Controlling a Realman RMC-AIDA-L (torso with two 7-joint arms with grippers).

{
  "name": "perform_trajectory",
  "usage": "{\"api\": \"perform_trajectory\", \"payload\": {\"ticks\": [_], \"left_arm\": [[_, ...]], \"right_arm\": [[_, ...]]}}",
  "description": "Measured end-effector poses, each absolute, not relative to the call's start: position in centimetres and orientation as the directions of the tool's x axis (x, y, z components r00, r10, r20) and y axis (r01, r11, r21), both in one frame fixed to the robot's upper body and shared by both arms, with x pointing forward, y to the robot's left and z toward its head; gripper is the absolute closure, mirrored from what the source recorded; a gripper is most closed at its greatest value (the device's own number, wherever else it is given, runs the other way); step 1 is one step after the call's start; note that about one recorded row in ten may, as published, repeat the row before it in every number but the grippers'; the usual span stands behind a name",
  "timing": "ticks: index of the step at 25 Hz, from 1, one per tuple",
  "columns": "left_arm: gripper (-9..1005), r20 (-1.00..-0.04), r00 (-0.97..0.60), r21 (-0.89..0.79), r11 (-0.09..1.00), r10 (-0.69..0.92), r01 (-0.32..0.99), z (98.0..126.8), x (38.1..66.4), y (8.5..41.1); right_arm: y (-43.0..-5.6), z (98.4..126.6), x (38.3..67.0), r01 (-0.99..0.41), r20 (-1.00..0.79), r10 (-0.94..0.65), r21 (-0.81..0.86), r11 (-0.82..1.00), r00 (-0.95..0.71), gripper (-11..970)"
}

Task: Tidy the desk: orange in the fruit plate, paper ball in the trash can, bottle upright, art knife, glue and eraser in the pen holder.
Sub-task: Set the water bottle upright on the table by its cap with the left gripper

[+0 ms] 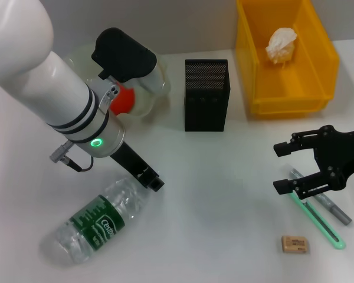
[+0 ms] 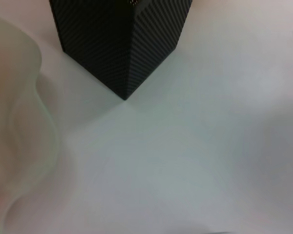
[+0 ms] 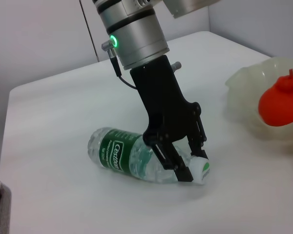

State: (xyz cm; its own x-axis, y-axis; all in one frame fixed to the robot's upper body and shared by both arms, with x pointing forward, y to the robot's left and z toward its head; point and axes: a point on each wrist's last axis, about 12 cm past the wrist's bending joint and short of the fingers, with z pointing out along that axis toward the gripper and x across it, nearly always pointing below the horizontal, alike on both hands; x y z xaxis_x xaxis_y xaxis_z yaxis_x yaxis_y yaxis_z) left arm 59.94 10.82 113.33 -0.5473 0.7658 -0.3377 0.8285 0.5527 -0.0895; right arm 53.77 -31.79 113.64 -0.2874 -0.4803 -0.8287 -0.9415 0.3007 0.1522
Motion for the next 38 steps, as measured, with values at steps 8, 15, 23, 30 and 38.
{"api": "perform_trajectory", "payload": {"ticks": [8, 15, 23, 30, 38], "left_arm": [[570, -0.382, -0.579, -0.15, 0.57, 0.72, 0.808, 115.0, 60.7, 11.8], [570, -0.409, -0.583, -0.186, 0.561, 0.702, 0.807, 115.8, 60.9, 12.5], [571, -0.423, -0.583, -0.2, 0.556, 0.693, 0.806, 116.2, 61.0, 12.9], [571, -0.455, -0.575, -0.213, 0.543, 0.68, 0.812, 117.1, 61.3, 13.6], [570, -0.476, -0.572, -0.234, 0.531, 0.668, 0.814, 118.0, 61.4, 14.6]], "right_arm": [[-31.8, 113.6, 53.7, -0.941, -0.828, -0.48, 0.154, 0.302, -0.289, 136], [-31.9, 113.5, 53.6, -0.939, -0.829, -0.477, 0.156, 0.306, -0.293, 136], [-32.0, 113.5, 53.6, -0.937, -0.833, -0.467, 0.156, 0.313, -0.295, 136], [-31.9, 113.5, 53.6, -0.935, -0.835, -0.463, 0.159, 0.316, -0.298, 136], [-31.9, 113.5, 53.7, -0.93, -0.836, -0.452, 0.171, 0.325, -0.312, 136]]}}
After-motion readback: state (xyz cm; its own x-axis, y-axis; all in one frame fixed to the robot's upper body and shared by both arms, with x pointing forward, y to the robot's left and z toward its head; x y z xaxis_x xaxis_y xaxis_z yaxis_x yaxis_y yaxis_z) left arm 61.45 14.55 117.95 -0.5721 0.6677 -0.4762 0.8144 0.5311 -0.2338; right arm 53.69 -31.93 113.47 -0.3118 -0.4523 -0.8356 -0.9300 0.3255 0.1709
